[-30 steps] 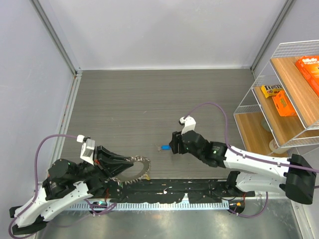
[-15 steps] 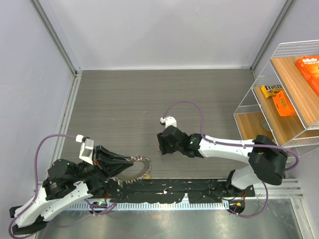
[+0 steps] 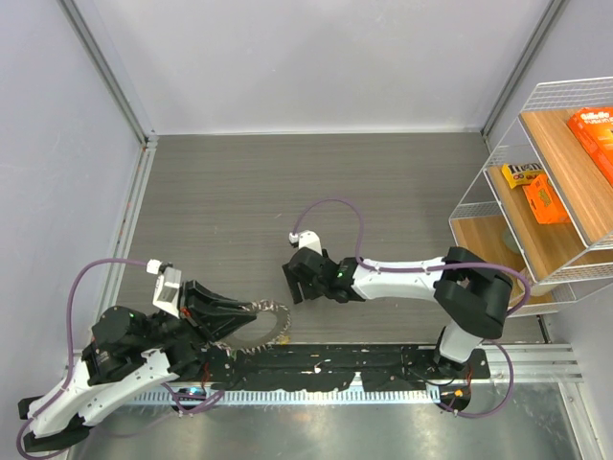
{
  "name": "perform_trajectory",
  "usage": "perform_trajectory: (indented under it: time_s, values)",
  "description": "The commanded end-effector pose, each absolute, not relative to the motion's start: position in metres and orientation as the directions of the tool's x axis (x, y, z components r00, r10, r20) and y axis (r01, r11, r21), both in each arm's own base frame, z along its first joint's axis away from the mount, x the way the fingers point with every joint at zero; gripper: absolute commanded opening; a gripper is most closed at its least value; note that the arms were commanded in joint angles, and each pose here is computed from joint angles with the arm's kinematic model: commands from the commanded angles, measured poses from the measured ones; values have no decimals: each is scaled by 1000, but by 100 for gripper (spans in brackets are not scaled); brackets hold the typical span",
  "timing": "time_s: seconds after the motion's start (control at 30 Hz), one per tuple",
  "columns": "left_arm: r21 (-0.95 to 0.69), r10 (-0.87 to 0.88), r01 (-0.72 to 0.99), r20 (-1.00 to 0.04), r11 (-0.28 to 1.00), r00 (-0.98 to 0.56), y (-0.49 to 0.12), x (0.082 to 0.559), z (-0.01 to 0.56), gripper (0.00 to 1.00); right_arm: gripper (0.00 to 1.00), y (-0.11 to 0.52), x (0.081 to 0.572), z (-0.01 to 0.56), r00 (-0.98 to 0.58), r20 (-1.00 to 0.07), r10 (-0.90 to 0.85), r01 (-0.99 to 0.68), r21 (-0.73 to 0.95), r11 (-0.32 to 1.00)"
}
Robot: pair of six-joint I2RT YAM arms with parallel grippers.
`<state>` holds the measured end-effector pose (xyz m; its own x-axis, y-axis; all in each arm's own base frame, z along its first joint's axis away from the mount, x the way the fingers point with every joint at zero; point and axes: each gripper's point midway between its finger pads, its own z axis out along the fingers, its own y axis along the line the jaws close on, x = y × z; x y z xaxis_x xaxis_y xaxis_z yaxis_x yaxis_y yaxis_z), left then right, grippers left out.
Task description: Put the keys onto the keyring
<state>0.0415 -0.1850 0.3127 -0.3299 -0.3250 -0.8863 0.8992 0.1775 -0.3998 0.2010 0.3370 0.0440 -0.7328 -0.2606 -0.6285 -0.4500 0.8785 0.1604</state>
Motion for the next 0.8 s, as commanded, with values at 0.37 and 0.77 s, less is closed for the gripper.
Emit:
perform_trajectory:
  time_s: [0.37, 0.77]
  values:
    - [-284, -572, 956, -797, 71, -194, -119, 3, 365, 0, 78, 322, 209, 11, -754, -615, -231, -353, 83, 932]
    - [-286, -569, 955, -800, 82, -191, -120, 5, 364, 0, 5, 293, 197, -4, -742, -614, -270, -358, 22, 934]
